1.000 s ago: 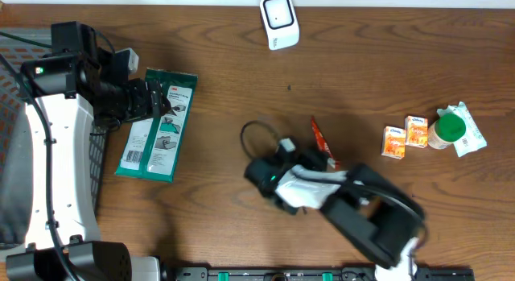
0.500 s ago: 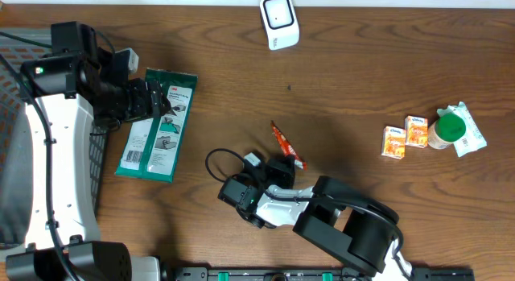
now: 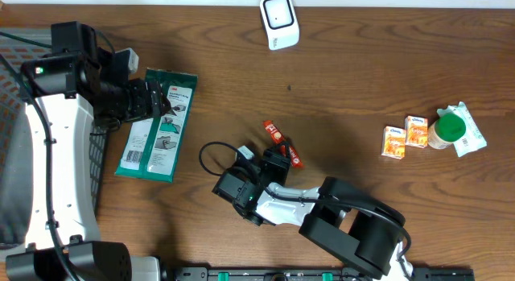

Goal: Scan the item barcode

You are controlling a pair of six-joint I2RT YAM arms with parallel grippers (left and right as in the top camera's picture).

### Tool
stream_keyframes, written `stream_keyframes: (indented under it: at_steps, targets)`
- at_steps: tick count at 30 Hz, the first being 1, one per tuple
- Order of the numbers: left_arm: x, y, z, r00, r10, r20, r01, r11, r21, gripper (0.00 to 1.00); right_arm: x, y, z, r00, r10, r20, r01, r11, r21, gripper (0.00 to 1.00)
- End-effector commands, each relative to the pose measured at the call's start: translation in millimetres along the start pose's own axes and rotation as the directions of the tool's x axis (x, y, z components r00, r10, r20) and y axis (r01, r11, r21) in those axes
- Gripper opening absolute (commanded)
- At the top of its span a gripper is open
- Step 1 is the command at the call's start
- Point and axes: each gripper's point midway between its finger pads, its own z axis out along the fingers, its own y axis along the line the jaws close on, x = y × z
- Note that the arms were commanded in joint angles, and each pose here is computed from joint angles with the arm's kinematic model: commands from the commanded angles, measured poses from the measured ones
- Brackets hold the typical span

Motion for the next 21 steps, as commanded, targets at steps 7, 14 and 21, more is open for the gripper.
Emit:
stream_keyframes:
  at_steps: [7, 14, 21]
  targets:
    - [1.3, -2.1, -3.8, 1.0, -0.002, 0.009, 0.002, 1.0, 0.005, 0.87, -27.6, 55.2, -17.8, 0.984, 0.17, 0.05, -0.137, 0.909, -0.393, 0.6]
    - [1.3, -2.1, -3.8, 1.0, -0.002, 0.009, 0.002, 1.0, 0.005, 0.87, -47.5, 10.8, -41.1, 0.905, 0.423, 0.035, -0.315, 0.725, -0.612, 0.6]
    - [1.3, -2.1, -3.8, 1.0, -0.002, 0.009, 0.002, 1.0, 0.005, 0.87, -22.0, -39.0, -32.7, 0.763, 0.616, -0.194, -0.521, 0.41, -0.748, 0.53]
